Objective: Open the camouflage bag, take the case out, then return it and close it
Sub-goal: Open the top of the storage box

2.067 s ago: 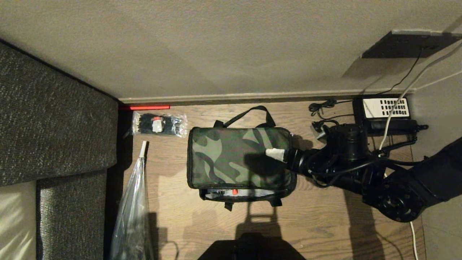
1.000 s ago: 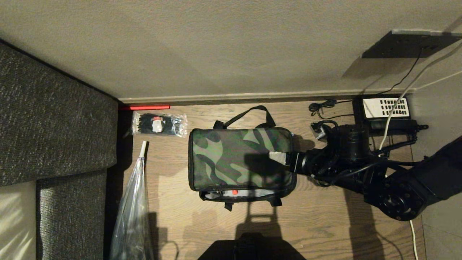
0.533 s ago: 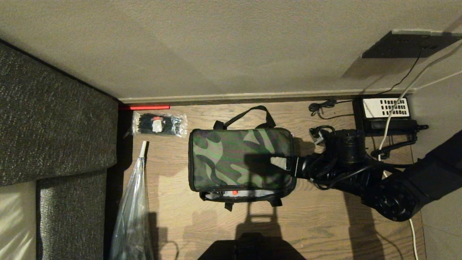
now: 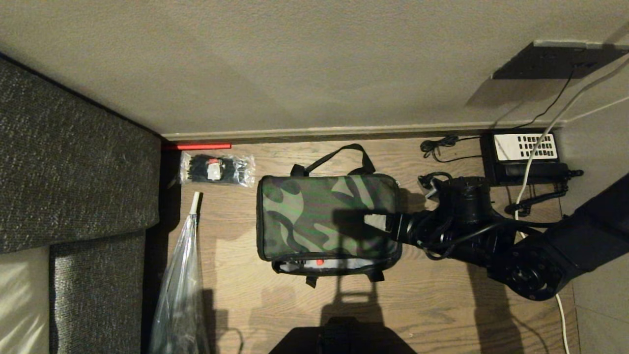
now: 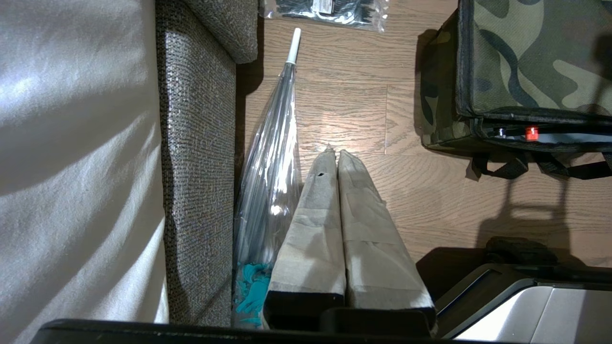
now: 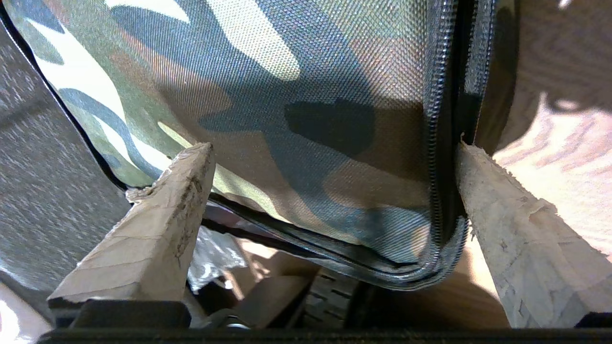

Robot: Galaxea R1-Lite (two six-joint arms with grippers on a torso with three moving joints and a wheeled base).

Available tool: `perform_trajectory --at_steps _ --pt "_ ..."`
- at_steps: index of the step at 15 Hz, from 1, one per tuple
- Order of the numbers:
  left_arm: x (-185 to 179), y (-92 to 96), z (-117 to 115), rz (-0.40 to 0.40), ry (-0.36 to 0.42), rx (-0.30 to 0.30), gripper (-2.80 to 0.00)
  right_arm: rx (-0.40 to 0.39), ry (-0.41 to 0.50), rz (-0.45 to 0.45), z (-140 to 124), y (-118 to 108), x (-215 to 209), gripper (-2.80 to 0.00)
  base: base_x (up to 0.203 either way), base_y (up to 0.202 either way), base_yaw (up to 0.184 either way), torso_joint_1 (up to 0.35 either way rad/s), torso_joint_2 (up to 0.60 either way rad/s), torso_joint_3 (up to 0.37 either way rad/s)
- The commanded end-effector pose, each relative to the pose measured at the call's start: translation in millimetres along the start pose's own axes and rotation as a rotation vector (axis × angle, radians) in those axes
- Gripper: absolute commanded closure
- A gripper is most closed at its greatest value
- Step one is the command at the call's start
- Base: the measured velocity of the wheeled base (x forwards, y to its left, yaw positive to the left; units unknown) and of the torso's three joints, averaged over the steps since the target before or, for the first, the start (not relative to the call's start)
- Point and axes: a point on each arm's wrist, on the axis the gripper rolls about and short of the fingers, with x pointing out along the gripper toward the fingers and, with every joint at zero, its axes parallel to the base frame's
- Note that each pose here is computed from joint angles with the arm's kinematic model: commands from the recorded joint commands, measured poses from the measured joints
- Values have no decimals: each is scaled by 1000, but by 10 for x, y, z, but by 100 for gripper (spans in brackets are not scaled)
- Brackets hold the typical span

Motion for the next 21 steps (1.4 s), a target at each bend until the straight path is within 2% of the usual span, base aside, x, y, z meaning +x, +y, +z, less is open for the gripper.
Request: perform_trajectory --at_steps 1,7,11,13,21 --pt "1 0 -9 1 1 0 0 33 3 16 -18 58 44 -280 0 0 0 0 0 0" --pt "1 0 -9 1 1 0 0 54 34 7 -71 92 69 -280 0 0 0 0 0 0" --pt "1 0 -9 1 1 0 0 102 -10 37 58 178 48 -280 0 0 0 0 0 0" --pt "1 0 -9 1 1 0 0 161 -41 61 190 259 -20 -280 0 0 0 0 0 0" --pt "1 0 -9 1 2 0 0 255 -60 85 426 399 -148 -280 0 0 0 0 0 0"
